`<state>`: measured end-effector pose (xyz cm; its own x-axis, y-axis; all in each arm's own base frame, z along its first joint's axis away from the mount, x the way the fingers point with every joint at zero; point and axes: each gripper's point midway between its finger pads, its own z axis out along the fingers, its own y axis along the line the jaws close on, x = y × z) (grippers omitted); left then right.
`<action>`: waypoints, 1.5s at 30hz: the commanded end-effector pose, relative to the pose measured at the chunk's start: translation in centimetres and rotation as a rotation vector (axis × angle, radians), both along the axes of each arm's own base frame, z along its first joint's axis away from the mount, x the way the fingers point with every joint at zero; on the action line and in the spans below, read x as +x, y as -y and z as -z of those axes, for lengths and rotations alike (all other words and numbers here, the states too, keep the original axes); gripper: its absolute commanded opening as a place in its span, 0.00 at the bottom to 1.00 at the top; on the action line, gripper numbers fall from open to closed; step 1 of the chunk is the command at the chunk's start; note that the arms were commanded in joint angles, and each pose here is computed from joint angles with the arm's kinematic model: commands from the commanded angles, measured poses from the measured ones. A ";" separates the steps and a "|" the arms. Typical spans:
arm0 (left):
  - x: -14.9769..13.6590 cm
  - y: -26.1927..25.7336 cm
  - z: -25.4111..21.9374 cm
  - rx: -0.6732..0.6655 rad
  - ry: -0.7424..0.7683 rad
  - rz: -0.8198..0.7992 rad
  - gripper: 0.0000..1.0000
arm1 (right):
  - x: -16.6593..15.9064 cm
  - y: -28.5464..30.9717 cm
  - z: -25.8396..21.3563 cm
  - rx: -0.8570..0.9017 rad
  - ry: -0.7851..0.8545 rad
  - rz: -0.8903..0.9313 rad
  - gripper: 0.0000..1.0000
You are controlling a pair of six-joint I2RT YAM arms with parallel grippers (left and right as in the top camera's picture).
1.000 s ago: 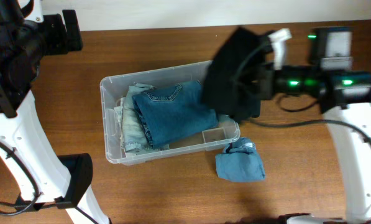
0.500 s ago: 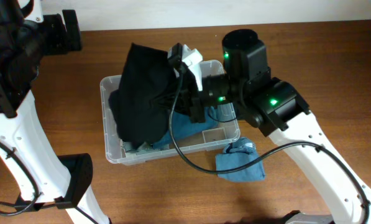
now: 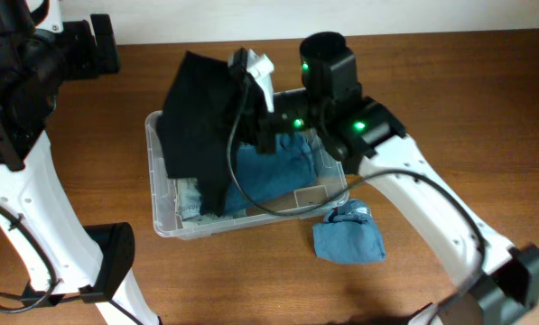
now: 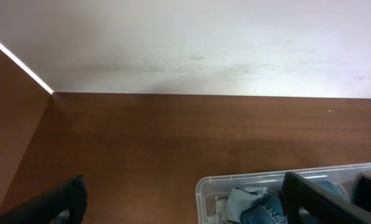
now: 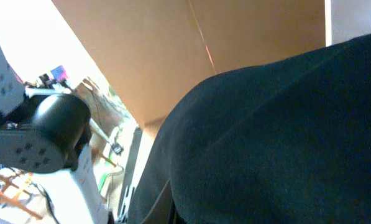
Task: Pack container
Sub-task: 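Lower the black clothing into the bin and release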
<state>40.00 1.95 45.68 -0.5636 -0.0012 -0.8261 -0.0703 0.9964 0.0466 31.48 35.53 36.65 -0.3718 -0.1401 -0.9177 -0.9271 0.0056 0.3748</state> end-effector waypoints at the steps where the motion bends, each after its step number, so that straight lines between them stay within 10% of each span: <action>1: -0.2 -0.3 -0.3 -0.001 0.012 -0.013 0.99 | -0.9 -1.2 -1.8 0.074 -0.069 -0.092 0.04; 15: -0.2 -0.3 -0.4 -0.001 0.012 -0.013 0.99 | -1.7 -3.2 -3.3 0.144 -0.037 -0.136 0.04; 37: -0.2 -0.3 -0.3 -0.001 0.012 -0.013 0.99 | 6.1 13.7 14.7 -0.530 -0.346 0.394 0.04; 41: -0.2 -0.3 -0.4 -0.001 0.012 -0.013 0.99 | 6.1 15.1 16.2 -0.631 -0.362 0.456 0.28; 45: -0.2 -0.2 -0.3 -0.001 0.012 -0.012 0.99 | 6.1 15.9 16.9 -0.681 -0.367 0.488 0.29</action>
<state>40.00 1.95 45.68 -0.5633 -0.0046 -0.8262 -0.0722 0.9964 0.0437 36.83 20.72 19.65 -0.7999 -0.3409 -0.4938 -0.5809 0.6462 0.4949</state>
